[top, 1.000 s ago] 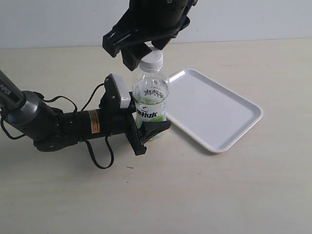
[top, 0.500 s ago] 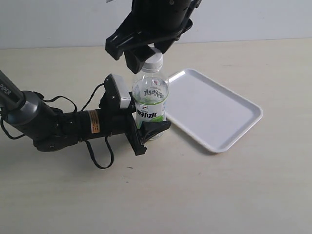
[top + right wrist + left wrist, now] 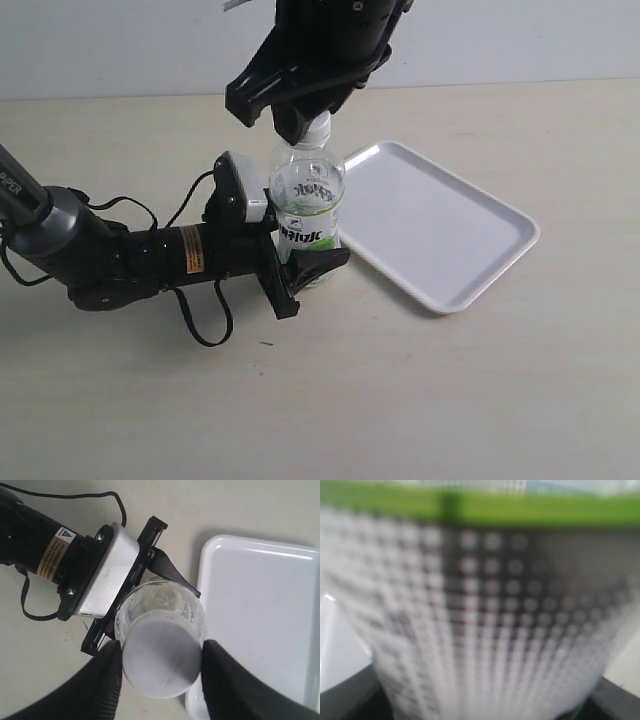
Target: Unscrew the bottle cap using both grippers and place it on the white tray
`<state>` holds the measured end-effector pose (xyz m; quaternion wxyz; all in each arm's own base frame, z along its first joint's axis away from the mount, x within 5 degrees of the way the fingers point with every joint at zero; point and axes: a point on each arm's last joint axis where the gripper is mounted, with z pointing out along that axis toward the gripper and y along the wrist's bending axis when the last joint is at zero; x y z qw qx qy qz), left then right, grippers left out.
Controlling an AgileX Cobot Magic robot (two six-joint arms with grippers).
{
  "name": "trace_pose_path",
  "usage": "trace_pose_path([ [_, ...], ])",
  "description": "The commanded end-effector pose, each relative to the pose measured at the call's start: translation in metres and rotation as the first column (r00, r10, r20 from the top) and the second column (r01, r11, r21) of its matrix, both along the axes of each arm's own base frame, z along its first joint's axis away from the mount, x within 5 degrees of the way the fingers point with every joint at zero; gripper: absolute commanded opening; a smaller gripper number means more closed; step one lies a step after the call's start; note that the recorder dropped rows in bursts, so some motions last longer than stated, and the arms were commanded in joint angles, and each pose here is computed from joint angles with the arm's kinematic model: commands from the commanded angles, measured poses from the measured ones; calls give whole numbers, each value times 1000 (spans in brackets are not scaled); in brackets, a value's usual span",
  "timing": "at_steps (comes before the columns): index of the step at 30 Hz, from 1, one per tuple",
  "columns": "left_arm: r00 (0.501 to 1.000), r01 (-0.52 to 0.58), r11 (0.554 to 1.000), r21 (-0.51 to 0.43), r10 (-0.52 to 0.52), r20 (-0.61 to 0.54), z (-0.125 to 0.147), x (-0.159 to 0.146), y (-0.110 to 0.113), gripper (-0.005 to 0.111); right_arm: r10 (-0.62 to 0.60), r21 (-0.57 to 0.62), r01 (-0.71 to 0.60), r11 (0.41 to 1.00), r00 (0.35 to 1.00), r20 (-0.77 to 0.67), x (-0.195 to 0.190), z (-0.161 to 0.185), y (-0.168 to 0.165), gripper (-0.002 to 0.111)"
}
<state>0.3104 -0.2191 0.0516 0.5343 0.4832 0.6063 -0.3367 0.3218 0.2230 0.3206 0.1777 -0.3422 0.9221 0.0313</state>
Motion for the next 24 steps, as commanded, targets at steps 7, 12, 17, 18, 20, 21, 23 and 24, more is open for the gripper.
trace_pose_path([
  [7,1000,-6,1000,26,6,-3,0,1,0,2,129,-96,-129,987,992,-6,3,-11,0,0],
  [12,1000,-1,1000,27,1,-2,0,0,0,2,367,-174,-360,917,930,7,3,-11,0,0],
  [17,1000,1,1000,28,-1,-1,0,0,0,2,616,-264,-594,760,788,-2,3,-11,0,0],
  [18,1000,4,1000,29,-4,-1,0,0,0,2,668,-284,-642,712,744,-8,3,-11,0,0],
  [20,1000,4,1000,29,-4,-1,0,0,0,2,747,-314,-713,627,665,-19,3,-10,1,0],
  [21,1000,5,1000,29,-5,-1,0,0,0,2,767,-323,-731,601,641,-23,3,-10,1,0],
  [23,1000,5,1000,29,-5,-1,0,0,0,2,804,-341,-763,549,593,-32,3,-10,0,0],
  [24,1000,5,1000,29,-5,-1,0,0,0,2,817,-349,-773,529,576,-37,3,-10,0,0],
])
